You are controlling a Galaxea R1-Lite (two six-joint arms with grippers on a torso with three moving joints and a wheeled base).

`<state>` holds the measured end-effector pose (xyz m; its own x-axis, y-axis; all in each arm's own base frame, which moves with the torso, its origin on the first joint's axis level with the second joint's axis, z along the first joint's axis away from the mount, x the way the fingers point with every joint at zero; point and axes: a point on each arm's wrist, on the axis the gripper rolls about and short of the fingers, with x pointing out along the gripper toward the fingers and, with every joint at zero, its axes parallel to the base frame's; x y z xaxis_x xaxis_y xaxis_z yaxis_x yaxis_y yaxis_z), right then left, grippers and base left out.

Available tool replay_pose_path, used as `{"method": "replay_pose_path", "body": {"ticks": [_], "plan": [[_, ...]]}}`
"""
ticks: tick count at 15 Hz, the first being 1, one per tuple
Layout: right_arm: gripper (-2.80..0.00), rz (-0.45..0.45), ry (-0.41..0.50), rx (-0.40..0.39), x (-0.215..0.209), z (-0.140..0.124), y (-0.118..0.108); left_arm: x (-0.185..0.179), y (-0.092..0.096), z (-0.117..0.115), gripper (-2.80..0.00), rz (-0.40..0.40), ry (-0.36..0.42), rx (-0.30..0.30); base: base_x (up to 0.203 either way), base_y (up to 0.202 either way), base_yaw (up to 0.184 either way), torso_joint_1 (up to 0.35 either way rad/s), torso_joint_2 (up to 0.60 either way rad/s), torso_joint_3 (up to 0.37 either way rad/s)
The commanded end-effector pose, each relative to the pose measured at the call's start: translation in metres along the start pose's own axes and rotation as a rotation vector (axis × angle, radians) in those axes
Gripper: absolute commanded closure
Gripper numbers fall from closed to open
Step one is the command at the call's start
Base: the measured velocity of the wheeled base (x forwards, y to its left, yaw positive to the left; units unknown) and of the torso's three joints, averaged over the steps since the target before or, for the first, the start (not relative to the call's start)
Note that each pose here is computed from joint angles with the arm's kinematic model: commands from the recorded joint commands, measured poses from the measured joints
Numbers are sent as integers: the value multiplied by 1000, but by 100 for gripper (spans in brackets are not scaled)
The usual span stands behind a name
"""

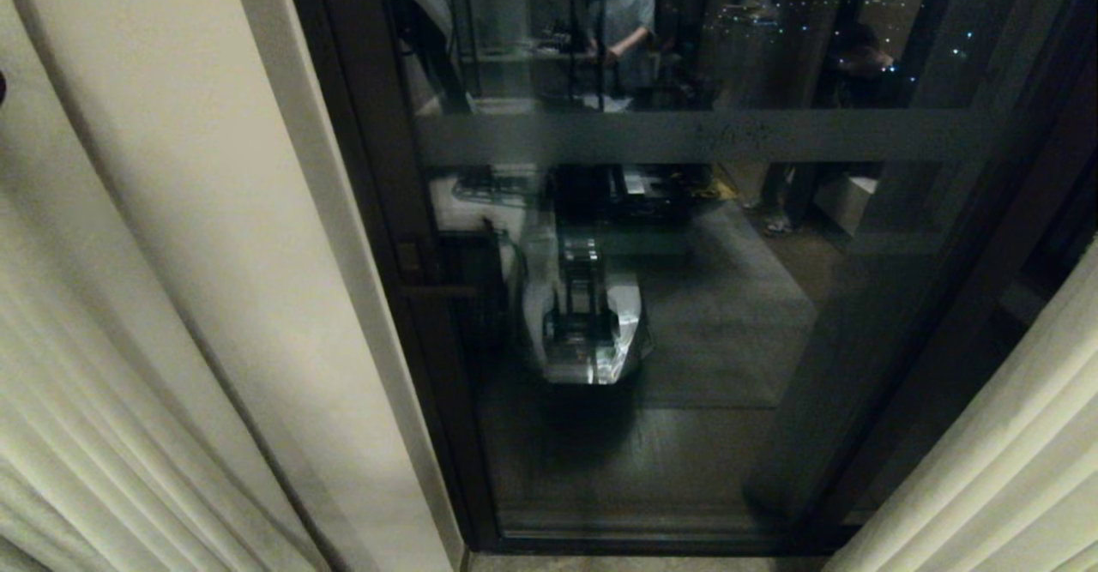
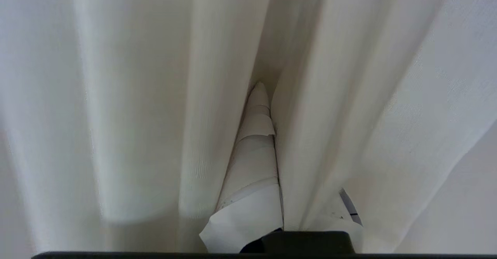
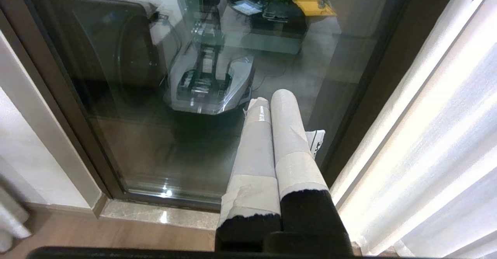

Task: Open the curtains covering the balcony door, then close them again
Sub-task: Pull the inner curtains open on both sides

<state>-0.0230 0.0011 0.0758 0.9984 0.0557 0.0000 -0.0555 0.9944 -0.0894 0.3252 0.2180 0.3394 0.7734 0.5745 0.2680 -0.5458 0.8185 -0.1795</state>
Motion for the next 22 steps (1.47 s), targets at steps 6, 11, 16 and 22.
{"method": "replay_pose_path", "body": {"ticks": [6,11,16,22], "plan": [[0,1,2,-1,0,0,0,-10,-19,19,0,-76,-41,-13,0,0,0,0,0,0],[0,1,1,-1,0,0,0,-16,-23,28,0,-85,-57,-14,0,0,0,0,0,0],[0,1,1,-1,0,0,0,-26,-30,37,-280,-100,-61,-17,0,0,0,0,0,0],[0,1,1,-1,0,0,0,-49,-33,59,-280,-111,-71,-19,0,0,0,0,0,0]]}}
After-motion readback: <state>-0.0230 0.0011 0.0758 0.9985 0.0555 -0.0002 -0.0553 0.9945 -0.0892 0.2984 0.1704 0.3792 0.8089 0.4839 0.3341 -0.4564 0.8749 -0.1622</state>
